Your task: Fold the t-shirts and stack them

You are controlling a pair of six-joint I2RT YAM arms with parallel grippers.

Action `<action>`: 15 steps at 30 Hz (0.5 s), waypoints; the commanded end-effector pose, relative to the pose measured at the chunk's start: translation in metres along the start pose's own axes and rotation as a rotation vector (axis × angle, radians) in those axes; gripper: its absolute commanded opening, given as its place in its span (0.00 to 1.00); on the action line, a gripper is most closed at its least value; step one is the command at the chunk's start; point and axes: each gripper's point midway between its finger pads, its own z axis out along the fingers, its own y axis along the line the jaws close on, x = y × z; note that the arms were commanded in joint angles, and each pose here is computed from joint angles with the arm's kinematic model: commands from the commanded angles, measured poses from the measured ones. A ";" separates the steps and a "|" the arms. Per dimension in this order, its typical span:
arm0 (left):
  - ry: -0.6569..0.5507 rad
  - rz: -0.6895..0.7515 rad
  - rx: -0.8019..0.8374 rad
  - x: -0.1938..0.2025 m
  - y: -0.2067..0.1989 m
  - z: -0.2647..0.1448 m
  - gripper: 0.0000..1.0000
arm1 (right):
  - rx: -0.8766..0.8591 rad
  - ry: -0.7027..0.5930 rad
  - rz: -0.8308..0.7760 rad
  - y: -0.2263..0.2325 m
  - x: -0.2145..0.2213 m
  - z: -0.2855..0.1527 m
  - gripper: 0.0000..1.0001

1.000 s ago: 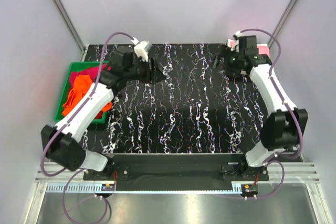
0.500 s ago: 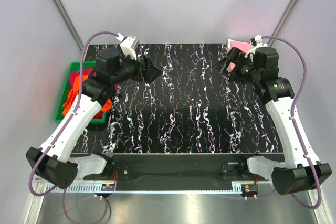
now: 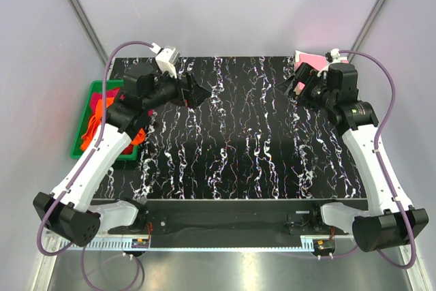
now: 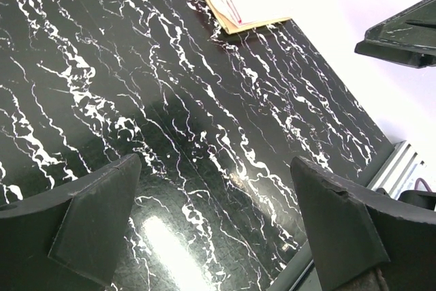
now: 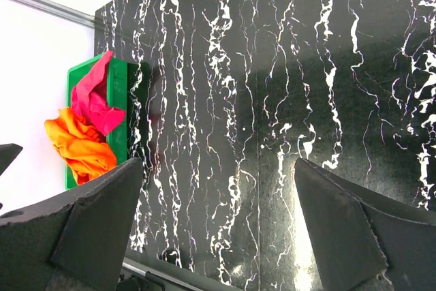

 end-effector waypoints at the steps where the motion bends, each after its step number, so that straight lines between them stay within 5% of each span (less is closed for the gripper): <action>1: -0.073 0.037 0.048 -0.019 -0.010 -0.006 0.99 | -0.010 -0.052 -0.017 0.003 -0.013 0.001 1.00; 15: -0.073 0.023 0.063 -0.020 -0.010 -0.007 0.99 | -0.011 -0.073 -0.046 0.002 -0.014 -0.001 0.99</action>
